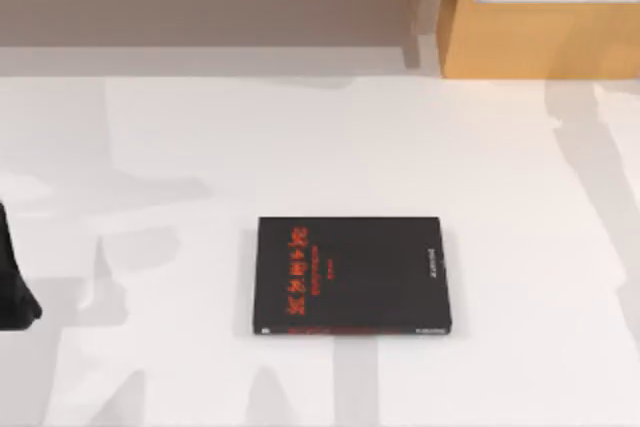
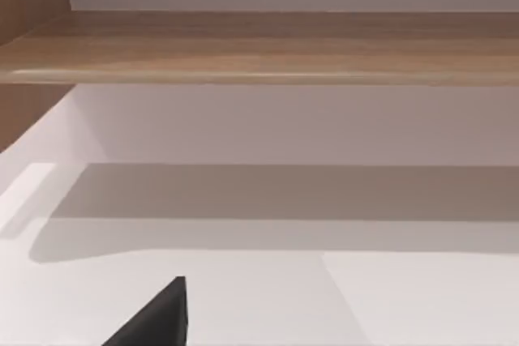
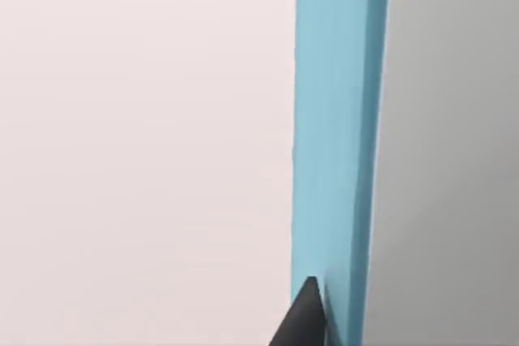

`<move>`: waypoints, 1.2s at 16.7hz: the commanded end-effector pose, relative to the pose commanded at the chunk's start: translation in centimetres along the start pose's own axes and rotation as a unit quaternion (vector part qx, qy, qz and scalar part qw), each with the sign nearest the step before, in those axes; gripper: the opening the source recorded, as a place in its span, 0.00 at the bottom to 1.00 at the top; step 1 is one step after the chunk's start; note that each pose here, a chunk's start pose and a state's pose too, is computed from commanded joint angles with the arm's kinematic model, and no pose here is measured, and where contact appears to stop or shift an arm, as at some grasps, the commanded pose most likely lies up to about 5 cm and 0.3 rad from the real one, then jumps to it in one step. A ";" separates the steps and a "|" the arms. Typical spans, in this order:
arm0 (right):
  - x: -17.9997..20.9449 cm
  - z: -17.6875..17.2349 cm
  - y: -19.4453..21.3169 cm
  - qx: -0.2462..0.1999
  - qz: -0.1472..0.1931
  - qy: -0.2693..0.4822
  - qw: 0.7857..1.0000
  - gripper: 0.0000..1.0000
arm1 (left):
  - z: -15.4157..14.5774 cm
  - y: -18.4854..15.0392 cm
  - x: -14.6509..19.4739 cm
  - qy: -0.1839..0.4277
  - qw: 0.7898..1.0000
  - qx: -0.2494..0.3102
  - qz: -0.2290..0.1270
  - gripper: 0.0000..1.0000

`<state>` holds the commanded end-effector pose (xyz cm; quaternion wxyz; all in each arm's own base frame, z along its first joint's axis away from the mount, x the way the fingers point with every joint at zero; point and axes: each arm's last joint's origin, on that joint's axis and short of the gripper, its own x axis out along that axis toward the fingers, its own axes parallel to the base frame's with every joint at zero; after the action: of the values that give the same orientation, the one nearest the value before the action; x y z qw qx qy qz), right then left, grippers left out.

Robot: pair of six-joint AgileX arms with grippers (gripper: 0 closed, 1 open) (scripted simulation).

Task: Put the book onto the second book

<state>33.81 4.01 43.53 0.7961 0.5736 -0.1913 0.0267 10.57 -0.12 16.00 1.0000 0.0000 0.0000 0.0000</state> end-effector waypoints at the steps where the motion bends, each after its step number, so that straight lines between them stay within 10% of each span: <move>1: -1.3 -1.8 0.8 0.058 -0.009 0.013 0.998 0.00 | 0.0 0.0 0.0 0.000 1.000 0.000 0.000 1.00; 5: -6.9 -9.5 1.7 0.246 -0.088 0.070 0.963 0.00 | 0.0 0.0 0.0 0.000 1.000 0.000 0.000 1.00; 9: -13.4 -17.7 -1.1 0.315 -0.214 0.107 0.918 0.00 | 0.0 0.0 0.0 0.000 1.000 0.000 0.000 1.00; 14: -23.0 -25.5 -7.5 0.256 -0.341 0.124 0.896 0.00 | 0.0 0.0 0.0 0.000 1.000 0.000 0.000 1.00; 20: -31.9 -28.1 -13.9 0.135 -0.399 0.139 0.896 0.00 | 0.0 0.0 0.0 0.000 1.000 0.000 0.000 1.00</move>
<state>15.64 30.91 12.72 0.6732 0.6943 0.1712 -0.1883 10.57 -0.12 16.00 1.0000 0.0000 0.0000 0.0000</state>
